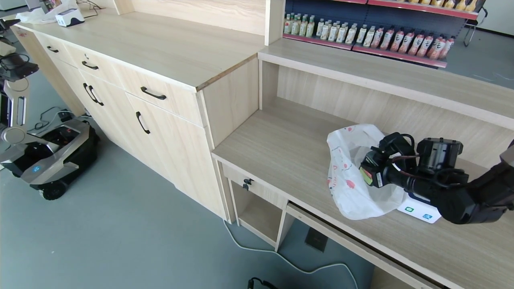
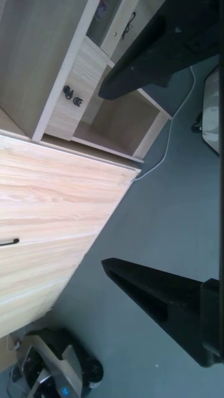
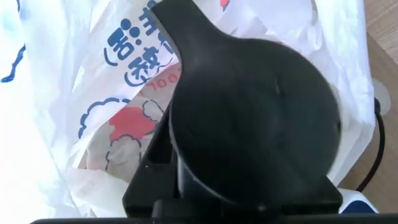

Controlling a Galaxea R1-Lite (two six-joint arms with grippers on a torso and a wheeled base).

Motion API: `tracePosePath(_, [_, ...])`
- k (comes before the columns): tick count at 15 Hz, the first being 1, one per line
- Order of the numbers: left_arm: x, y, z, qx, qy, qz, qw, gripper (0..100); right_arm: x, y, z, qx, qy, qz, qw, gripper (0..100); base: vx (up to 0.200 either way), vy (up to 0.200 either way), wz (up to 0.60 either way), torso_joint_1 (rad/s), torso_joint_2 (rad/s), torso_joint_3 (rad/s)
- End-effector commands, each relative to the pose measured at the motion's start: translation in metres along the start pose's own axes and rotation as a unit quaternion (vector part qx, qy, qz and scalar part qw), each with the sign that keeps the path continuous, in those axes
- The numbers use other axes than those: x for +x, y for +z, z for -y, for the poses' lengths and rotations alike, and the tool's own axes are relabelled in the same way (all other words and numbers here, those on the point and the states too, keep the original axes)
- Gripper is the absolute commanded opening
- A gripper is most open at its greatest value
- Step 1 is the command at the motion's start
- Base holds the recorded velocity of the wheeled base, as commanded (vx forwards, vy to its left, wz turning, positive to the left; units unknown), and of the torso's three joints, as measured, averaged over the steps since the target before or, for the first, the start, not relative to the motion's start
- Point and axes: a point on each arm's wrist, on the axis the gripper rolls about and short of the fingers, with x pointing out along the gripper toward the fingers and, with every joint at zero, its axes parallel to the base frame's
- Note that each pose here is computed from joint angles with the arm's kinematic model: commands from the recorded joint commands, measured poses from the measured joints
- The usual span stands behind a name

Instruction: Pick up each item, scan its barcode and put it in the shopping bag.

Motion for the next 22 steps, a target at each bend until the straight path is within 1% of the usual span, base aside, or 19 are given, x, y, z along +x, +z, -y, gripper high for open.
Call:
tracePosePath(1, [0.000,0.000,0.000,0.000,0.000,0.000,1.0000,100,0.006,-0.008,-0.005,0.002,0.009,-0.010,1.000,0,0.000,0.000,0.00,0.000,0.00,0.000])
tracePosePath(4, [0.000,0.000,0.000,0.000,0.000,0.000,1.0000,100,0.017,-0.009,-0.018,-0.001,0.027,-0.007,1.000,0,0.000,0.000,0.00,0.000,0.00,0.000])
tracePosePath(7, [0.000,0.000,0.000,0.000,0.000,0.000,1.0000,100,0.022,-0.014,-0.027,-0.001,0.040,-0.014,0.999,0,0.000,0.000,0.00,0.000,0.00,0.000])
tracePosePath(9, [0.000,0.000,0.000,0.000,0.000,0.000,1.0000,100,0.024,-0.019,-0.029,0.002,0.043,-0.021,0.999,0,0.000,0.000,0.00,0.000,0.00,0.000])
tracePosePath(13, [0.000,0.000,0.000,0.000,0.000,0.000,1.0000,100,0.025,-0.019,-0.032,0.010,0.047,-0.023,0.999,0,0.000,0.000,0.00,0.000,0.00,0.000])
tracePosePath(14, [0.000,0.000,0.000,0.000,0.000,0.000,1.0000,100,0.025,-0.020,-0.033,0.010,0.048,-0.024,0.999,100,0.000,0.000,0.00,0.000,0.00,0.000])
tracePosePath(16, [0.000,0.000,0.000,0.000,0.000,0.000,1.0000,100,0.023,-0.014,-0.032,0.010,0.045,-0.016,0.999,100,0.000,0.000,0.00,0.000,0.00,0.000])
tracePosePath(17, [0.000,0.000,0.000,0.000,0.001,0.000,1.0000,100,0.020,-0.006,-0.029,0.013,0.041,-0.004,0.999,100,0.000,0.000,0.00,0.000,0.00,0.000])
tracePosePath(20, [0.000,0.000,0.000,0.000,0.000,0.000,1.0000,100,-0.004,0.027,-0.006,0.026,0.008,0.041,0.999,100,0.000,0.000,0.00,0.000,0.00,0.000])
tracePosePath(21, [0.000,0.000,0.000,0.000,0.000,0.000,1.0000,100,-0.027,0.039,0.006,0.025,-0.012,0.053,0.998,100,0.000,0.000,0.00,0.000,0.00,0.000])
tracePosePath(22, [0.000,0.000,0.000,0.000,0.000,0.000,1.0000,100,-0.049,0.044,0.015,0.024,-0.027,0.049,0.998,100,0.000,0.000,0.00,0.000,0.00,0.000])
